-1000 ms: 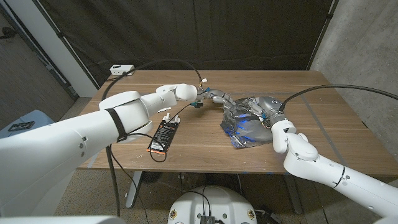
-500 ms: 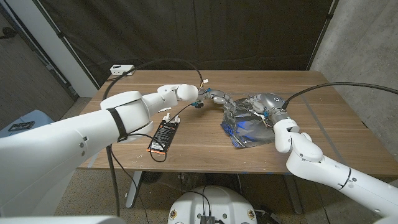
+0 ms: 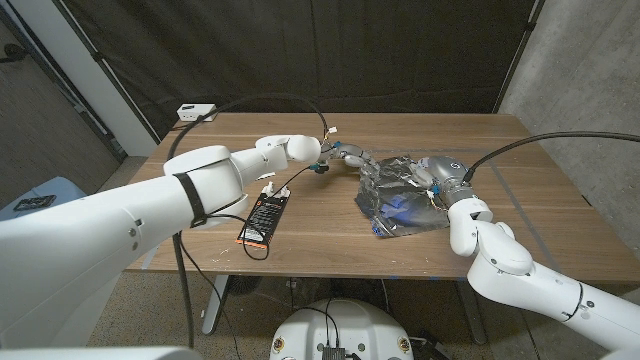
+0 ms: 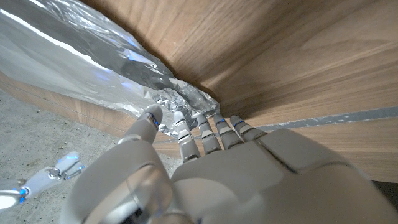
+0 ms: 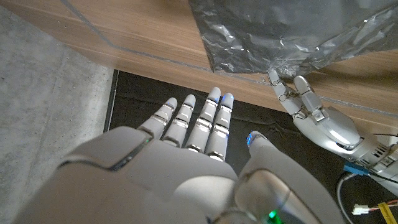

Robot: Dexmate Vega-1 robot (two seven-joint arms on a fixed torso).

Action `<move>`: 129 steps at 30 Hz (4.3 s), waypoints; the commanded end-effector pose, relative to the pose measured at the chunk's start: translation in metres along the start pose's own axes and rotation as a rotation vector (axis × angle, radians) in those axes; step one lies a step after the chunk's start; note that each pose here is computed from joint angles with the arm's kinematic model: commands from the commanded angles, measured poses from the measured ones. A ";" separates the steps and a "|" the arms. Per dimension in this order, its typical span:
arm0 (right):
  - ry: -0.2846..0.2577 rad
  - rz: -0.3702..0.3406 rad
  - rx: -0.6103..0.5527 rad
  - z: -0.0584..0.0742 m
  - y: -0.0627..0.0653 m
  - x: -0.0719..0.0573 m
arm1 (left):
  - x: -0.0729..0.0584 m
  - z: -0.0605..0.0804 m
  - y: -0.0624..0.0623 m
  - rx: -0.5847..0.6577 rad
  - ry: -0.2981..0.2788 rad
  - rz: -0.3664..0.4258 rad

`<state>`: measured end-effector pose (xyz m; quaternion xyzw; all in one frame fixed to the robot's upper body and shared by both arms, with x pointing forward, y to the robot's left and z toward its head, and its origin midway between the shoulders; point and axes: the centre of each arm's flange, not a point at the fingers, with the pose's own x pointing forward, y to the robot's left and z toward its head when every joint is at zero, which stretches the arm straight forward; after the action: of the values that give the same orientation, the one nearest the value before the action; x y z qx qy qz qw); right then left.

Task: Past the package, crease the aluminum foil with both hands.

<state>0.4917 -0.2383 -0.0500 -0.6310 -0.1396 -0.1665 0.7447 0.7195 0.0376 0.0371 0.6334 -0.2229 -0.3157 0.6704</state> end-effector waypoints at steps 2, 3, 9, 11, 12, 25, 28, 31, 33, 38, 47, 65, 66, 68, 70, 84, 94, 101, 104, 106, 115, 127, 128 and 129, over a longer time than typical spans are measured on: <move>0.077 0.061 -0.008 -0.009 0.026 -0.024 | 0.002 -0.002 0.004 -0.015 0.031 0.012; 0.085 0.075 -0.011 -0.010 0.029 -0.027 | 0.002 -0.002 0.004 -0.014 0.031 0.012; 0.100 0.117 -0.018 -0.012 0.038 -0.031 | 0.001 -0.003 0.006 -0.014 0.033 0.014; 0.103 0.126 -0.017 -0.012 0.040 -0.033 | 0.001 -0.003 0.006 -0.015 0.035 0.014; 0.107 0.130 -0.014 -0.012 0.040 -0.033 | 0.001 -0.003 0.006 -0.014 0.036 0.014; 0.118 0.165 -0.018 -0.012 0.047 -0.042 | 0.000 -0.004 0.007 -0.018 0.035 0.014; 0.118 0.174 -0.023 -0.013 0.050 -0.044 | 0.001 -0.003 0.007 -0.020 0.035 0.013; 0.121 0.172 -0.026 -0.015 0.053 -0.045 | 0.001 -0.003 0.006 -0.021 0.035 0.011; 0.113 0.157 -0.031 -0.018 0.057 -0.047 | 0.001 -0.003 0.006 -0.020 0.035 0.011; 0.105 0.169 -0.040 -0.023 0.064 -0.047 | 0.002 -0.002 0.006 -0.020 0.033 0.010; 0.085 0.148 -0.043 -0.024 0.074 -0.043 | 0.001 -0.002 0.007 -0.027 0.023 0.011; 0.063 0.169 -0.050 -0.025 0.078 -0.037 | -0.003 -0.006 0.009 -0.036 0.018 0.014; 0.061 0.166 -0.052 -0.025 0.077 -0.037 | -0.003 -0.006 0.009 -0.035 0.019 0.015; 0.058 0.160 -0.056 -0.024 0.075 -0.037 | -0.003 -0.006 0.009 -0.034 0.021 0.016; 0.054 0.154 -0.058 -0.023 0.071 -0.038 | -0.003 -0.006 0.009 -0.035 0.022 0.017; 0.001 0.066 -0.079 -0.010 0.029 -0.053 | -0.010 -0.010 0.009 -0.037 -0.001 0.014; -0.033 0.022 -0.065 0.000 0.016 -0.057 | -0.017 -0.010 0.007 -0.034 -0.052 0.007; -0.045 0.012 -0.077 0.005 0.012 -0.059 | -0.021 -0.010 0.007 -0.031 -0.077 0.006; -0.047 0.006 -0.074 0.006 0.009 -0.061 | -0.021 -0.010 0.007 -0.032 -0.079 0.005; -0.048 -0.004 -0.075 0.007 0.005 -0.061 | -0.021 -0.008 0.006 -0.037 -0.085 0.003; -0.046 -0.066 -0.084 0.009 -0.012 -0.054 | -0.021 -0.005 0.006 -0.047 -0.106 0.004; -0.039 -0.100 -0.048 0.004 -0.018 -0.036 | -0.023 -0.006 0.008 -0.057 -0.110 0.006; -0.045 -0.103 -0.045 0.005 -0.018 -0.033 | -0.024 -0.007 0.008 -0.057 -0.110 0.007; -0.050 -0.104 -0.039 0.005 -0.017 -0.031 | -0.024 -0.007 0.008 -0.056 -0.112 0.009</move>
<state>0.4438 -0.2309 -0.0570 -0.6532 -0.1726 -0.1862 0.7133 0.7094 0.0568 0.0457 0.5997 -0.2505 -0.3513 0.6739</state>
